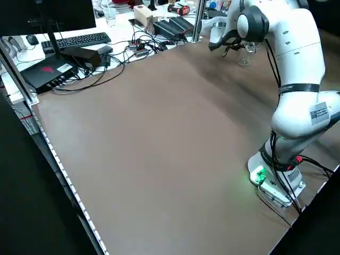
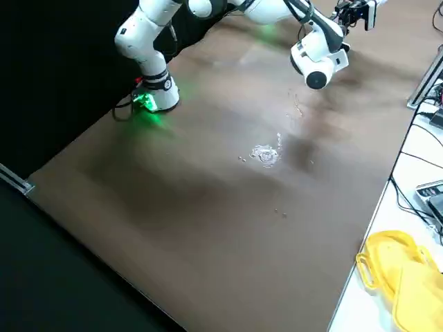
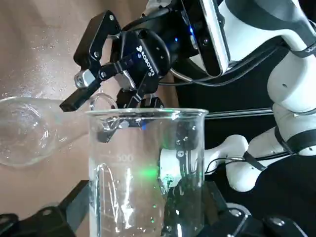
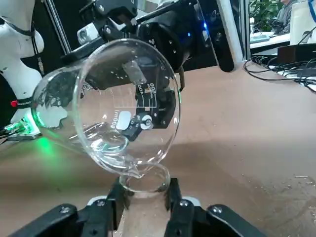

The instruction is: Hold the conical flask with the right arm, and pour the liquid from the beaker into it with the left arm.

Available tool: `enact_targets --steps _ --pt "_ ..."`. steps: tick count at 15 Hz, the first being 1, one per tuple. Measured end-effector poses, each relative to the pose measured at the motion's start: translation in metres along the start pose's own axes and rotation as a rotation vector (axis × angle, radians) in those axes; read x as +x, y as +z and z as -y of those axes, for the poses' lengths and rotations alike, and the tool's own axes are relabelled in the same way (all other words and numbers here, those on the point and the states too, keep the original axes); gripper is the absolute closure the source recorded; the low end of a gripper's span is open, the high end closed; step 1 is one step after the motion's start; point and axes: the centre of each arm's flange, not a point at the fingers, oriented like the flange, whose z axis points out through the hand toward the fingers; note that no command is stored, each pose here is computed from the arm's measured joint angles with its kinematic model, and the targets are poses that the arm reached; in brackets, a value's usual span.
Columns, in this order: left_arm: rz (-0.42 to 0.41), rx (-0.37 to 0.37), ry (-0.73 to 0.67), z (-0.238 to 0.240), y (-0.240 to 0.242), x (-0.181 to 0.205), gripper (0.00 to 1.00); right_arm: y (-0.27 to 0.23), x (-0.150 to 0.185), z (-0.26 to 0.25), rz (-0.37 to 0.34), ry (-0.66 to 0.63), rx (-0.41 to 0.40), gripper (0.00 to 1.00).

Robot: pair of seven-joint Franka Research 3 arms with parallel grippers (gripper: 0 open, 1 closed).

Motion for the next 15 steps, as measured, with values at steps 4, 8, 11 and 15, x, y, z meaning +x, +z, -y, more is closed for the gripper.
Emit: enact_targets --steps 4,8,11,15 --pt "-0.001 -0.001 -0.036 -0.002 0.0 0.0012 0.03 0.0002 0.0001 0.0 0.0 0.0 0.0 0.61" --pt "0.0 -0.001 -0.052 -0.005 0.0009 0.0018 0.03 -0.0002 0.002 -0.0009 -0.001 -0.004 -0.001 0.61" --pt "0.002 -0.002 -0.063 -0.0075 0.0022 0.0022 0.03 -0.0004 0.003 -0.0012 -0.002 -0.005 -0.002 0.61" --pt "0.003 -0.004 -0.09 -0.0098 0.0031 0.003 0.03 -0.0004 0.0034 -0.0012 -0.003 -0.006 -0.002 0.61"
